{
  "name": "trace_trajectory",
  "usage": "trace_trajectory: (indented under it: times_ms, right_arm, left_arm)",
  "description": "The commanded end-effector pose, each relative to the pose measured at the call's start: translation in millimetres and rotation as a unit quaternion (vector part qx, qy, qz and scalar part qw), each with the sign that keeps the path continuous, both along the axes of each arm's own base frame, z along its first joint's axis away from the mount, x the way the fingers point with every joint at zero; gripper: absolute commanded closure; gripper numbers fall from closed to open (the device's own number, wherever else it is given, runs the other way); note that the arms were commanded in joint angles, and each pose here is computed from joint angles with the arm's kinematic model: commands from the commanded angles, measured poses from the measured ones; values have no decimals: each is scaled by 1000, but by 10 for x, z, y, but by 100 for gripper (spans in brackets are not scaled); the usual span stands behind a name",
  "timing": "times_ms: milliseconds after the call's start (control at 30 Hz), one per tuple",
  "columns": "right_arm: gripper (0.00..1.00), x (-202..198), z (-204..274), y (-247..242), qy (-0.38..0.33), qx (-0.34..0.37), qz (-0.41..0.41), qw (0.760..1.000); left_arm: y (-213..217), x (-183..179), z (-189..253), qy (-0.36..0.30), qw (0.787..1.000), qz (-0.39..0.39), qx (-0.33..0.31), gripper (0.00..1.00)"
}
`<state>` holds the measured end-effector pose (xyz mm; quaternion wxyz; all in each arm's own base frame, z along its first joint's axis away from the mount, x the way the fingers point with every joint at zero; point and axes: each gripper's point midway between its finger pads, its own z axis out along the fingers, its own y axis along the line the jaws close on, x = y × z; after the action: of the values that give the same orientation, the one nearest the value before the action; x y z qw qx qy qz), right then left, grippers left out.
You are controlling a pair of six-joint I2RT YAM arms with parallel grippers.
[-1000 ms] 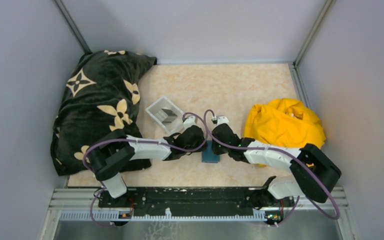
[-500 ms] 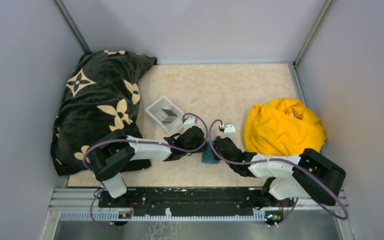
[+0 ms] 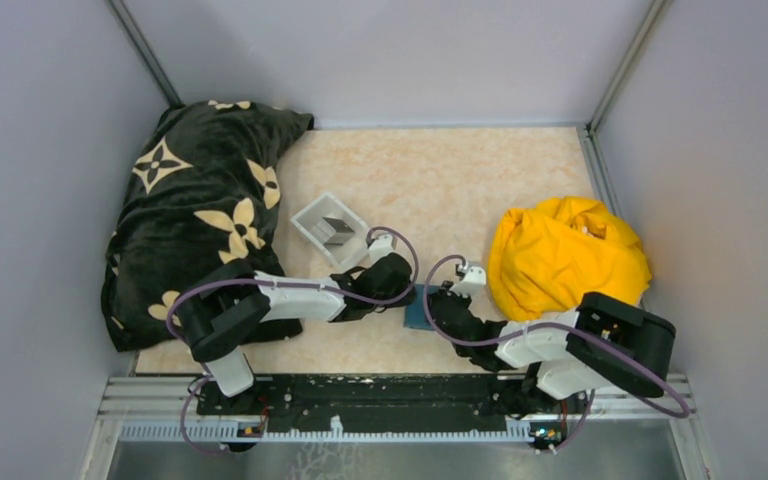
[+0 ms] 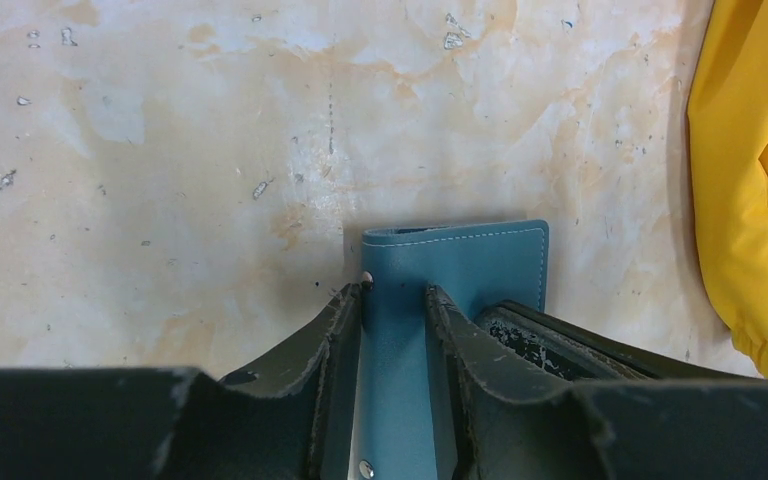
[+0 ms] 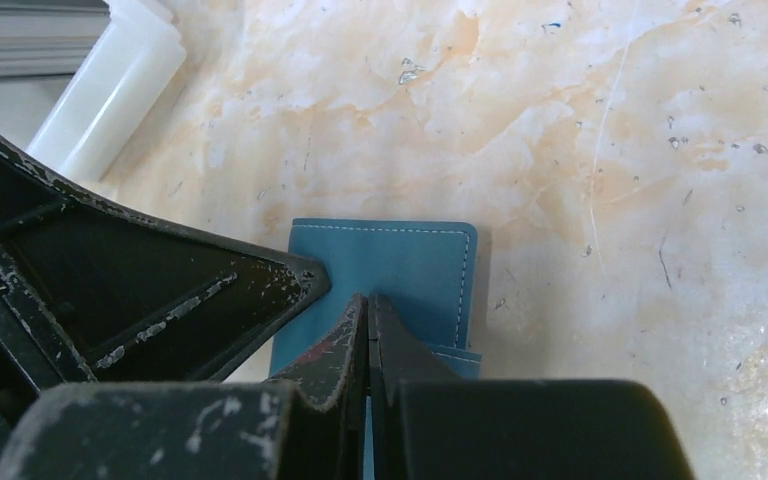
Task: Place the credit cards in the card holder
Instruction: Close the card holder at the center of the board.
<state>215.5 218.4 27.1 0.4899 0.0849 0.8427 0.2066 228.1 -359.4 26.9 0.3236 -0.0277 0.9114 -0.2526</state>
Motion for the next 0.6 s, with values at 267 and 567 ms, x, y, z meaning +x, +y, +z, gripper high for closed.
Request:
trace_trajectory:
  times_ms: [267, 567]
  right_arm:
    - [100, -461, -934, -629, 71, -141, -37, 987]
    - [100, -585, -1136, -587, 96, -189, -25, 977]
  left_arm:
    - [155, -247, -392, 71, 995, 6, 76, 65]
    - [125, -301, -415, 93, 994, 17, 63, 67]
